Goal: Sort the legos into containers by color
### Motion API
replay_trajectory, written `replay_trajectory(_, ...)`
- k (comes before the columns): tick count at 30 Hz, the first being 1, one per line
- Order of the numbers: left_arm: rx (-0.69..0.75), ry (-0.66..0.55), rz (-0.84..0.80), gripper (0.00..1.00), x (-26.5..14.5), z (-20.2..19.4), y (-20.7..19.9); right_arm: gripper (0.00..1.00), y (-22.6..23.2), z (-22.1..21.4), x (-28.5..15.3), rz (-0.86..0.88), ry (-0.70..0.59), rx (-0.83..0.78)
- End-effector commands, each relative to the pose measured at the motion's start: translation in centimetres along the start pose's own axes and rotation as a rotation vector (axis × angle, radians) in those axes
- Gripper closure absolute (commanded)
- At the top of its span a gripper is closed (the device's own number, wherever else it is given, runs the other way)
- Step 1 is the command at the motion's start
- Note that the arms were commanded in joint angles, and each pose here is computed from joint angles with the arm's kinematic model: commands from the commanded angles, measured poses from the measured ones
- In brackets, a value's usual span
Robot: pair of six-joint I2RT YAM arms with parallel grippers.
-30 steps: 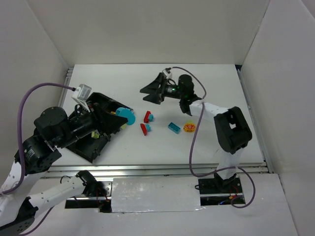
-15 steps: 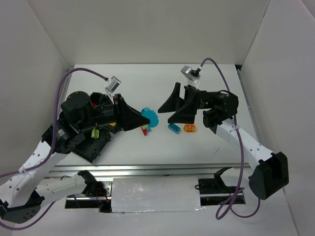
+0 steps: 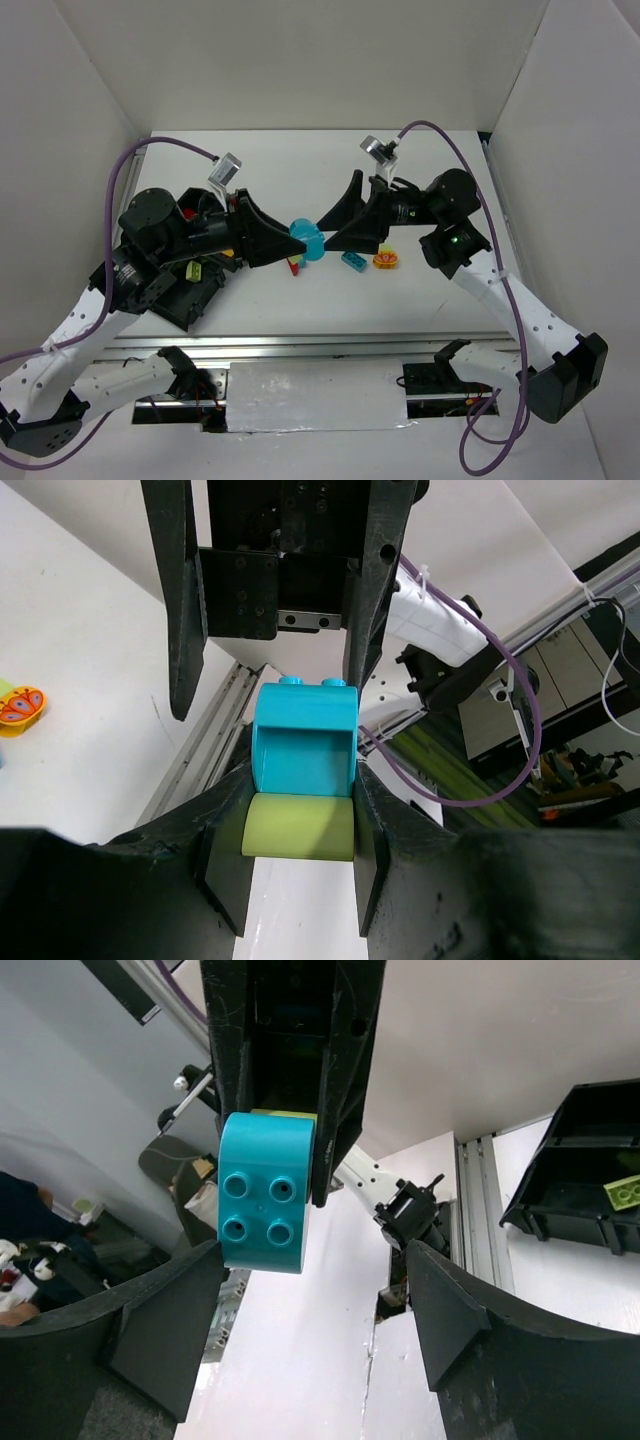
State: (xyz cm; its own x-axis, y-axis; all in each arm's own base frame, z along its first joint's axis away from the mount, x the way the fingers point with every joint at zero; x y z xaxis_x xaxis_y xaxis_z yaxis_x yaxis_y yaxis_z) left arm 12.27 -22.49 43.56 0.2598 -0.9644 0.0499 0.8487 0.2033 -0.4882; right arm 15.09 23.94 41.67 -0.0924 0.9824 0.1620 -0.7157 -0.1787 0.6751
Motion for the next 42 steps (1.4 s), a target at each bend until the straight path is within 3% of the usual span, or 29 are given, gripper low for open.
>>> replay_trajectory(1,0.025,-0.044,-0.072,1.0,0.4,1.0,-1.0,0.2,1.1,0.3,0.5,0.052,-0.02,-0.042)
replay_trajectory(16,0.017,-0.021,0.055,1.0,0.6,0.2,1.1,0.32,2.6,-0.8,2.2,0.19,0.034,0.042)
replay_trajectory(27,0.043,0.03,0.219,1.0,-0.2,-0.7,3.1,0.3,3.1,-1.7,1.8,0.307,0.097,0.049)
replay_trajectory(28,0.047,0.031,0.214,1.0,-0.2,-0.7,3.0,0.34,2.8,-1.6,2.0,0.304,0.098,0.083)
replay_trajectory(29,0.05,0.027,0.209,1.0,-0.2,-0.6,2.8,0.5,2.4,-1.6,2.2,0.292,0.101,0.103)
replay_trajectory(32,0.052,0.019,0.198,1.0,-0.3,-0.5,2.7,0.83,1.8,-1.5,2.4,0.257,0.075,0.116)
replay_trajectory(34,0.052,0.016,0.195,1.0,-0.3,-0.5,2.5,0.88,1.8,-1.2,2.4,0.24,0.057,0.074)
replay_trajectory(35,0.05,0.017,0.19,1.0,-0.3,-0.5,2.5,0.99,1.4,-1.3,2.5,0.211,0.06,0.105)
replay_trajectory(36,0.047,0.02,0.181,0.99,-0.3,-0.6,2.4,1.0,1.3,-1.2,2.6,0.201,0.054,0.073)
replay_trajectory(37,0.046,0.02,0.178,0.87,-0.2,-0.5,2.4,1.0,1.4,-1.2,2.5,0.194,0.049,0.067)
replay_trajectory(39,0.046,0.016,0.173,0.78,-0.3,-0.4,2.2,1.0,1.2,-1.3,2.5,0.183,0.049,0.069)
replay_trajectory(42,0.046,0.009,0.168,0.55,-0.3,-0.2,2.1,1.0,1.1,-1.4,2.5,0.182,0.046,0.07)
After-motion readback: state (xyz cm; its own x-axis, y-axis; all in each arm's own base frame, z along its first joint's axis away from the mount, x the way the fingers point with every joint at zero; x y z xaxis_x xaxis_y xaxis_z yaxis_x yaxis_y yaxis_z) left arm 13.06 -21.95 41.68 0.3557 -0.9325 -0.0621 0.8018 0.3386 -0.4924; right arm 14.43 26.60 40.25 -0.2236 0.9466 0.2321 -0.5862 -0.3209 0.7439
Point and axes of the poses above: each gripper's point midway between its finger pads, its own x axis out along the fingers, its own y axis along the line the jaws close on, z = x × y, the point moved 5 cm from there along -x, back along the fingers, and after that the axes turned 10 degrees about x, right-handed, at the moved point
